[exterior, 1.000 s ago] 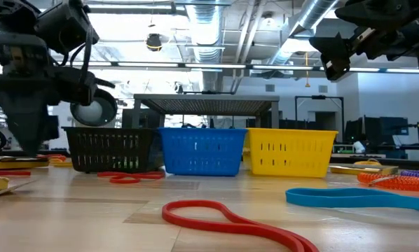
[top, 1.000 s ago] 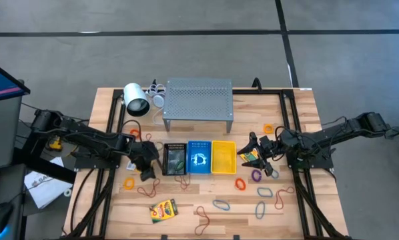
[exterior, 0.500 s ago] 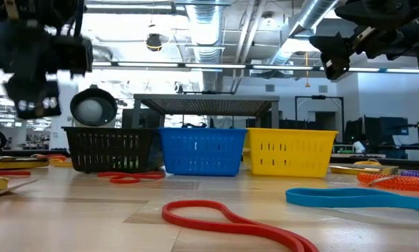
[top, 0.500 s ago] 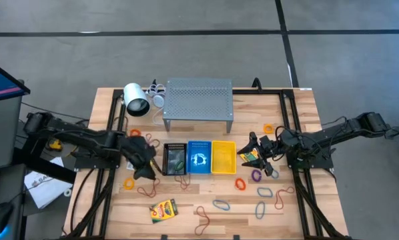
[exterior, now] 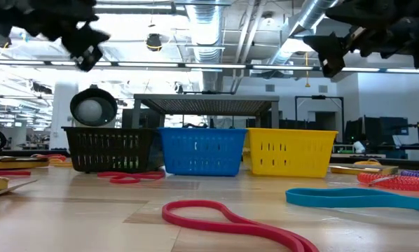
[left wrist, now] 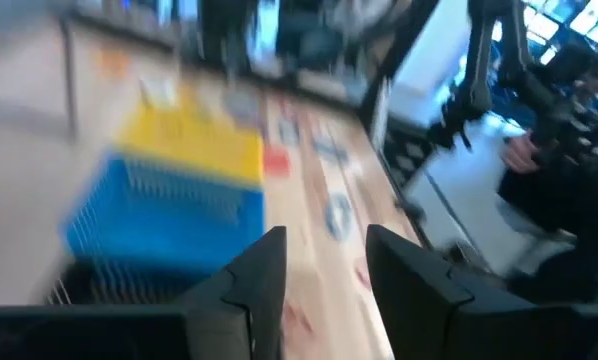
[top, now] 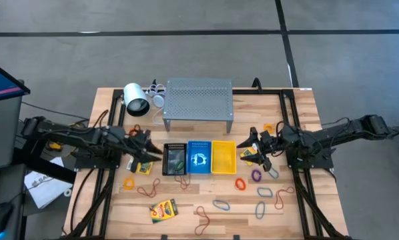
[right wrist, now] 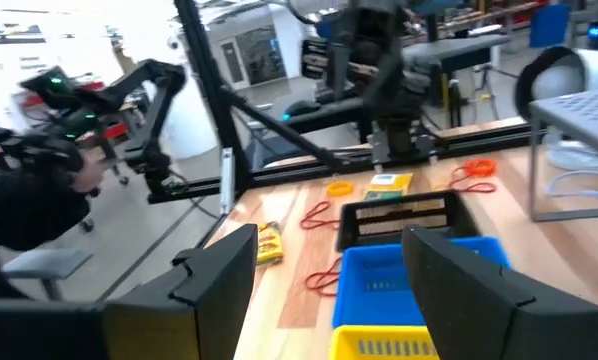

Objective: Pick & Place Office Desk Supplies
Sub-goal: Put the yellow spring keychain into the black basket

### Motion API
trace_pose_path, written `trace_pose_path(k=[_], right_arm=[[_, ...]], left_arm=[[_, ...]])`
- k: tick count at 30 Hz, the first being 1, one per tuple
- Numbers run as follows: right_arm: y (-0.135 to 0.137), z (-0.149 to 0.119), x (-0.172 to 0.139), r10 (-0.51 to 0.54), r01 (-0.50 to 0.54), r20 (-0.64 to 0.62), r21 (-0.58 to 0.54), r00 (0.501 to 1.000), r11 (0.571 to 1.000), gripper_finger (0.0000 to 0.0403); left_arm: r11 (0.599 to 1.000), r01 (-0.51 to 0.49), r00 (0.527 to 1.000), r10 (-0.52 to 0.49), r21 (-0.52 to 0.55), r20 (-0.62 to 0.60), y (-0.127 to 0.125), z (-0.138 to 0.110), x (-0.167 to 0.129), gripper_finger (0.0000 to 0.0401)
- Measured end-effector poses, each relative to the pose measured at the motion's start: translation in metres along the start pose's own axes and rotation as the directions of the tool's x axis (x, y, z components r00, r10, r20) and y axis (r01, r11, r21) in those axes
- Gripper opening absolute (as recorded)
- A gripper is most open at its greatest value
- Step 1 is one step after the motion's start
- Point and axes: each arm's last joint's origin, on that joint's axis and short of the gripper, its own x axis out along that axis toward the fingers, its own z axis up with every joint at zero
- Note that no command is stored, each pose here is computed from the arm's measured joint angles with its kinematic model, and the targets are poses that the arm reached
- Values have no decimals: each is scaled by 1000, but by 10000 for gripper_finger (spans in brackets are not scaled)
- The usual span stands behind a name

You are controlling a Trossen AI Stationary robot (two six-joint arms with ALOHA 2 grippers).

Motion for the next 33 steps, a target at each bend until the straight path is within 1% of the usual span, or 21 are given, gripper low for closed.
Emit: trace_pose_path(k=[2,4,6,7,9,11,14,16,18,20,24,26,31,33], right_arm=[[-2,8,3,-34,34,-46,7,998,999,244],[-5,15,6,-84,88,-154,19,985,996,244],[-8,24,8,-166,179,-293,20,941,984,244],[-8,29,7,-221,240,-366,8,904,971,244],[-10,34,4,-339,367,-489,-41,804,929,244],[-11,38,1,-436,472,-549,-84,713,877,244],[-13,38,-3,-507,570,-603,-103,616,815,244],[-16,34,-5,-518,618,-645,-90,562,781,244],[-21,29,-6,-527,672,-682,-70,508,737,244],[-27,22,-7,-536,722,-727,-80,429,687,244],[-42,8,-6,-557,800,-788,-147,261,582,244],[-50,2,-5,-553,823,-811,-173,193,540,244],[-70,-13,-10,-495,880,-869,-228,8,416,244],[-76,-17,-13,-471,893,-881,-251,-50,374,244]], left_arm=[[996,-14,997,8,92,76,-1,7,1,136],[984,-33,990,9,174,140,-2,12,3,136],[968,-63,981,16,243,193,-3,17,4,136],[960,-80,978,23,270,209,-3,18,4,136],[942,-116,974,47,314,220,-2,18,7,136],[929,-159,971,86,334,223,-1,18,9,136],[910,-235,961,164,343,221,3,16,13,136],[899,-281,951,213,336,224,5,15,14,136],[889,-316,942,251,331,224,6,14,16,136],[883,-335,936,273,330,220,7,13,17,136],[881,-336,937,278,333,210,8,11,20,136],[882,-336,938,280,331,205,8,11,21,136],[890,-334,938,279,310,207,8,11,21,136],[894,-333,937,278,300,210,8,11,20,136]])
